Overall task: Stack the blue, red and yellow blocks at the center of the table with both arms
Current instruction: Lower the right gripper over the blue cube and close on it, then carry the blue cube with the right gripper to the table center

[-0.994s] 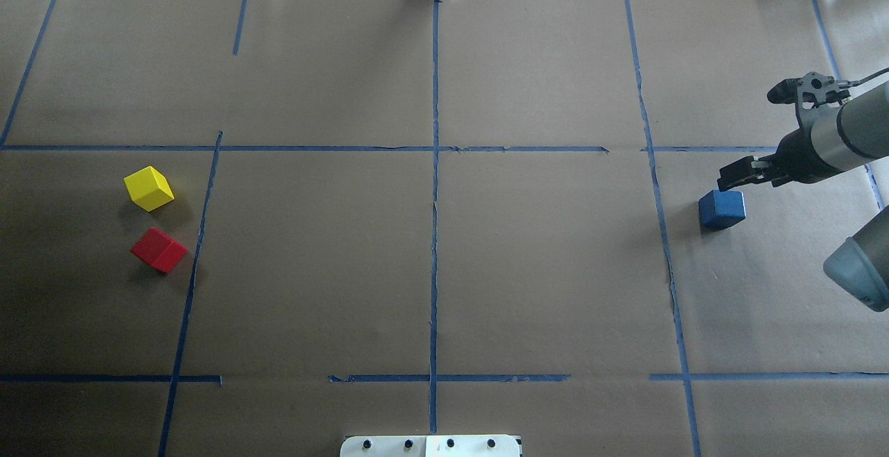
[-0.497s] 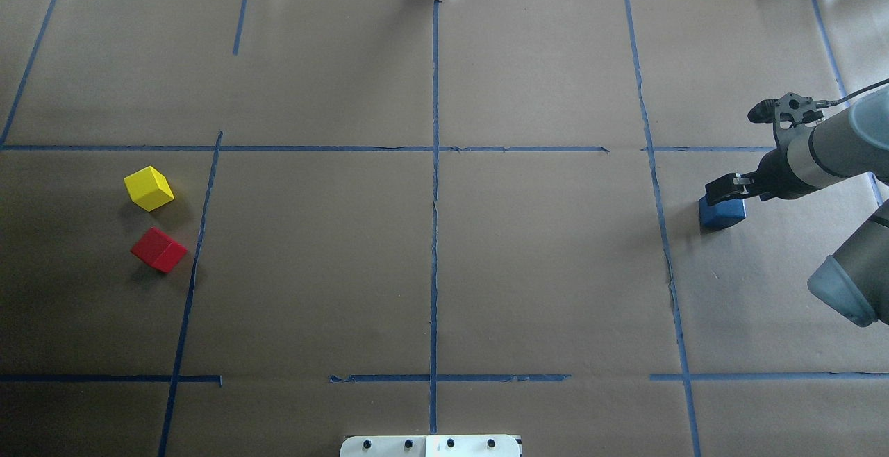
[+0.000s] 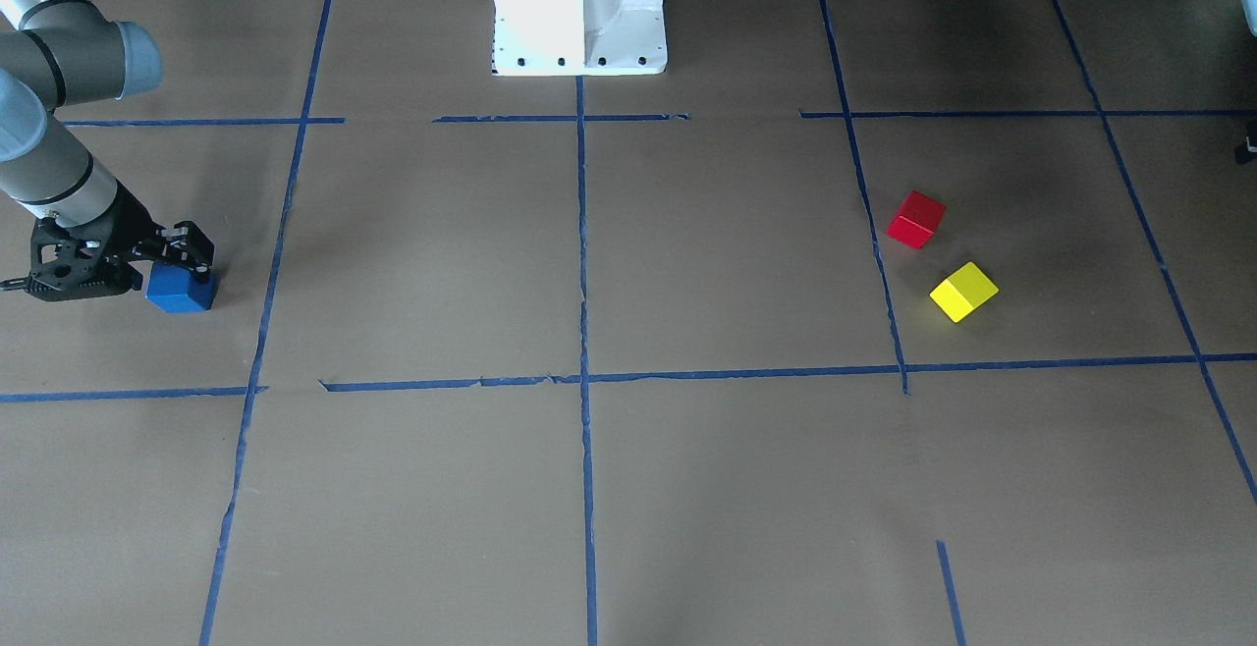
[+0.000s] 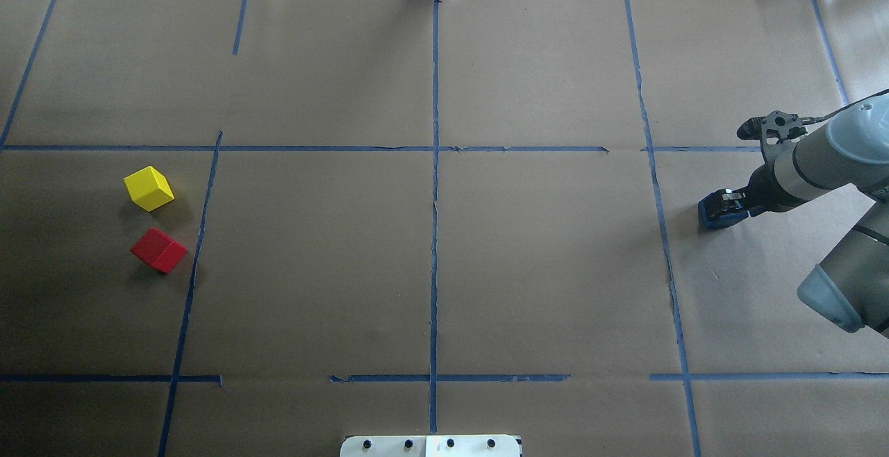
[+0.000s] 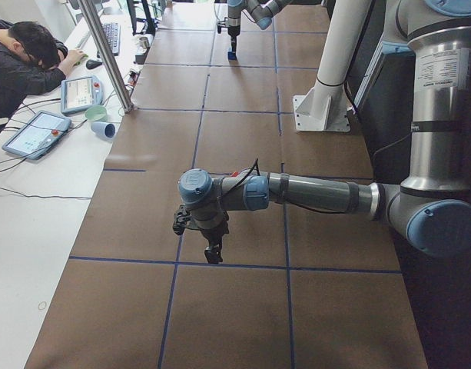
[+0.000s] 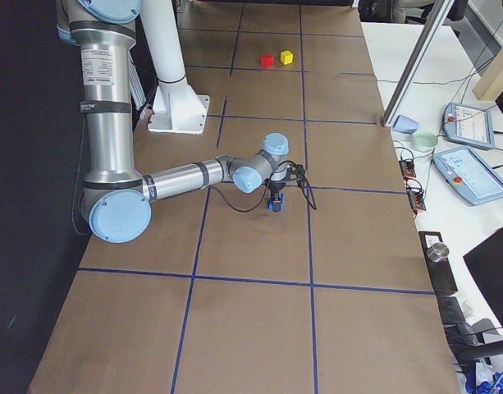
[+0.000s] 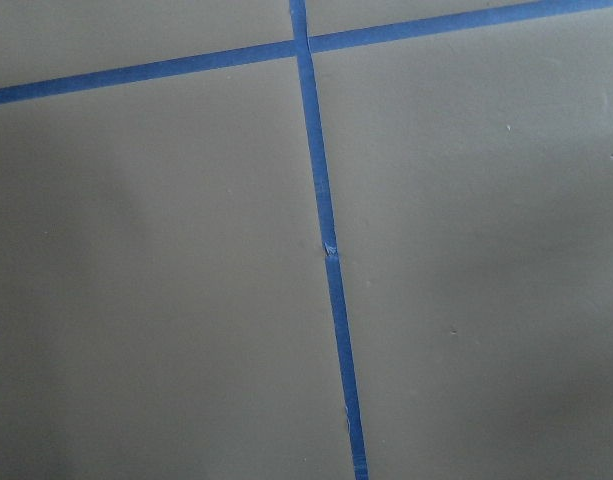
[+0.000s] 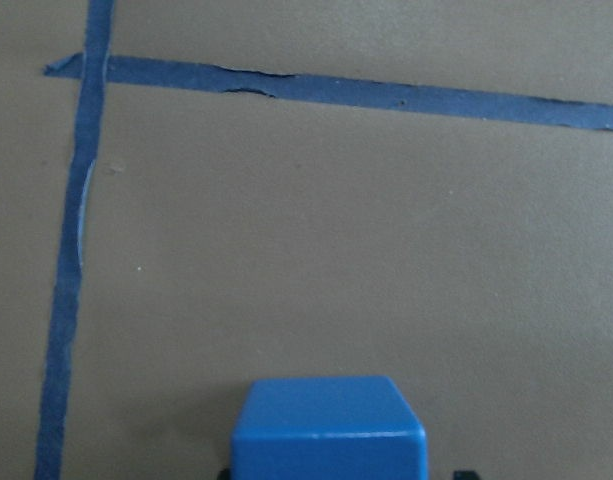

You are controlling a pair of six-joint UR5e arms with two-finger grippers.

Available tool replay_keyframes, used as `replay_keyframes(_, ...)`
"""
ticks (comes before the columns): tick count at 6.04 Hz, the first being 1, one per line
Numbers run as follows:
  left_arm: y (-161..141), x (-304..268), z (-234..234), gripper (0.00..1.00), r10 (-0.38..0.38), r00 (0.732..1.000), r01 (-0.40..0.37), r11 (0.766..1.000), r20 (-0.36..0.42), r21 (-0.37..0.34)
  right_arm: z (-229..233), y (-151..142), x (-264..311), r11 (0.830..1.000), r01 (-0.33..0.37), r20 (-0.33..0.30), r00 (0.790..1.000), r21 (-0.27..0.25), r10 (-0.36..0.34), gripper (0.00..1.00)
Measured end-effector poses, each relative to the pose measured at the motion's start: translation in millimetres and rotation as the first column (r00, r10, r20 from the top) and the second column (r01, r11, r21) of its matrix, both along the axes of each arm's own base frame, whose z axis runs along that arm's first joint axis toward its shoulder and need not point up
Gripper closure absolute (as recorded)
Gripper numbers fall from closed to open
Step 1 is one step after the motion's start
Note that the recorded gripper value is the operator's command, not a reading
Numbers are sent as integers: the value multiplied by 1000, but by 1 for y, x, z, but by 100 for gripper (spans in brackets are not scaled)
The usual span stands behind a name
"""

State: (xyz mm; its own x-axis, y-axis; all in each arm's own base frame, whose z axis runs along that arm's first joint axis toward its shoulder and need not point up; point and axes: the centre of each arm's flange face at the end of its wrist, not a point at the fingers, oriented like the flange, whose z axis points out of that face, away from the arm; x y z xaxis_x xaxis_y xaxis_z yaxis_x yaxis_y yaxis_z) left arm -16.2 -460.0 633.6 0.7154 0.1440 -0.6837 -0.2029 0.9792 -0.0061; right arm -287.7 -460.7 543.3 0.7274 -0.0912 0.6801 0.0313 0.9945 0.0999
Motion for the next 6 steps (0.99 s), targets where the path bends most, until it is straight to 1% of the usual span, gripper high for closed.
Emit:
replay_keyframes(1, 0, 0, 0, 0, 0, 1000, 0, 1000, 0, 0, -12, -6, -8, 1000, 3, 14, 1000, 14, -3, 98)
replay_keyframes(2, 0, 0, 0, 0, 0, 1000, 0, 1000, 0, 0, -37, -15, -17, 999, 2, 35, 999, 33, -3, 97)
replay_keyframes(3, 0, 0, 0, 0, 0, 1000, 0, 1000, -1, 1, -72, -30, -32, 999, 4, 56, 998, 52, -7, 97)
replay_keyframes(4, 0, 0, 0, 0, 1, 1000, -1, 1000, -2, 1, -118, -41, -60, 998, 13, 78, 997, 62, -18, 97)
replay_keyframes(5, 0, 0, 0, 0, 0, 1000, 0, 1000, -2, 2, -172, -43, -106, 999, 12, 98, 995, 48, -17, 97)
replay_keyframes(6, 0, 0, 0, 0, 0, 1000, 0, 1000, -2, 2, -226, -39, -158, 1000, -8, 104, 995, 20, 6, 97)
